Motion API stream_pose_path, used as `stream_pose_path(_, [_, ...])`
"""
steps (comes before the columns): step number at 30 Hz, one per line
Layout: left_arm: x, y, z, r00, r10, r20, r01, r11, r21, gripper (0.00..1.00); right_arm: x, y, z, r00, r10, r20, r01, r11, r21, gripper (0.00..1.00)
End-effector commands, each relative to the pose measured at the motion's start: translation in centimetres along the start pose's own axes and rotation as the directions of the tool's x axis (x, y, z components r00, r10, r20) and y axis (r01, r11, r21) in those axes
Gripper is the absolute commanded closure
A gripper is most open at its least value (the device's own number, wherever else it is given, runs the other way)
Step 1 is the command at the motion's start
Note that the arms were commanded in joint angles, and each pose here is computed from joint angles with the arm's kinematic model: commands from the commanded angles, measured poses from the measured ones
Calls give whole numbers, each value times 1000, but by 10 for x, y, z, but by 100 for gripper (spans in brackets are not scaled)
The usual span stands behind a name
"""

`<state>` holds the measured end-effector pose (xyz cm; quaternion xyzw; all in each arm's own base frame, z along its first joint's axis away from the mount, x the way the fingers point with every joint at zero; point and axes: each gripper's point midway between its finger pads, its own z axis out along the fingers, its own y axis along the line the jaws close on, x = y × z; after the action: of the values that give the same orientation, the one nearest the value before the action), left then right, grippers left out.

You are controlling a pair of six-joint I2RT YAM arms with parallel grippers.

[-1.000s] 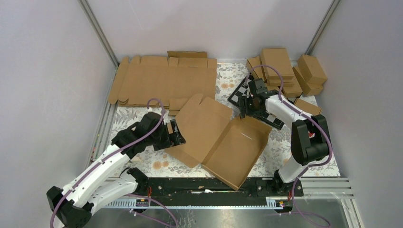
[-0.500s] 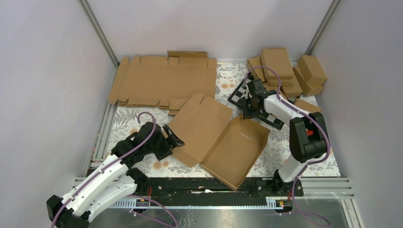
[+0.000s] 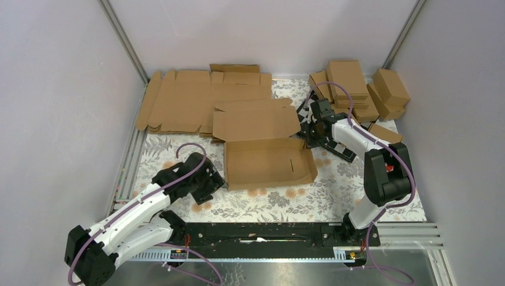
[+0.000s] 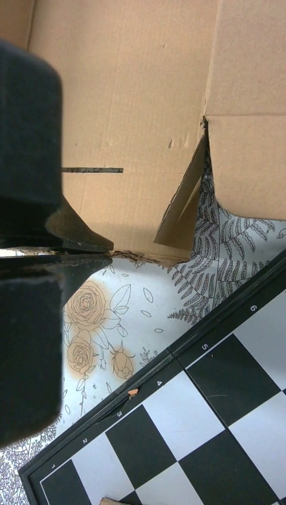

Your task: Fold the paper box

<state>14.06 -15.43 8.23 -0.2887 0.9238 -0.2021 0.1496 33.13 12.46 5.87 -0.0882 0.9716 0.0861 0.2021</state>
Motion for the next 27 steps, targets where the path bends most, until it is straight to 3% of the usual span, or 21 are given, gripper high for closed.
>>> stream_pose_path(1, [-36,-31,-2,989,33,142,-44,996,72,26,-9,11,-17,999,-5,48,7,999,-42,100])
stream_pose_path(7, [-96,-75,-12,955,183,234,-228,956,184,20,-6,17,-22,999,6,53,-2,998,-70,100])
stream_pose_path(11, [-110,-99,-14,905,350,241,-399,894,204,26,-2,21,-27,999,19,47,-15,996,-86,100])
stream_pose_path(17, [-123,-106,-19,858,418,299,-479,861,171,22,6,18,-34,998,36,59,-32,997,-68,100])
stream_pose_path(23, [-124,-114,-17,846,442,299,-507,841,189,20,13,27,-41,997,47,61,-40,993,-108,100])
stream_pose_path(27, [-123,-126,-36,824,454,340,-542,807,235,15,16,27,-45,997,44,59,-38,994,-101,100])
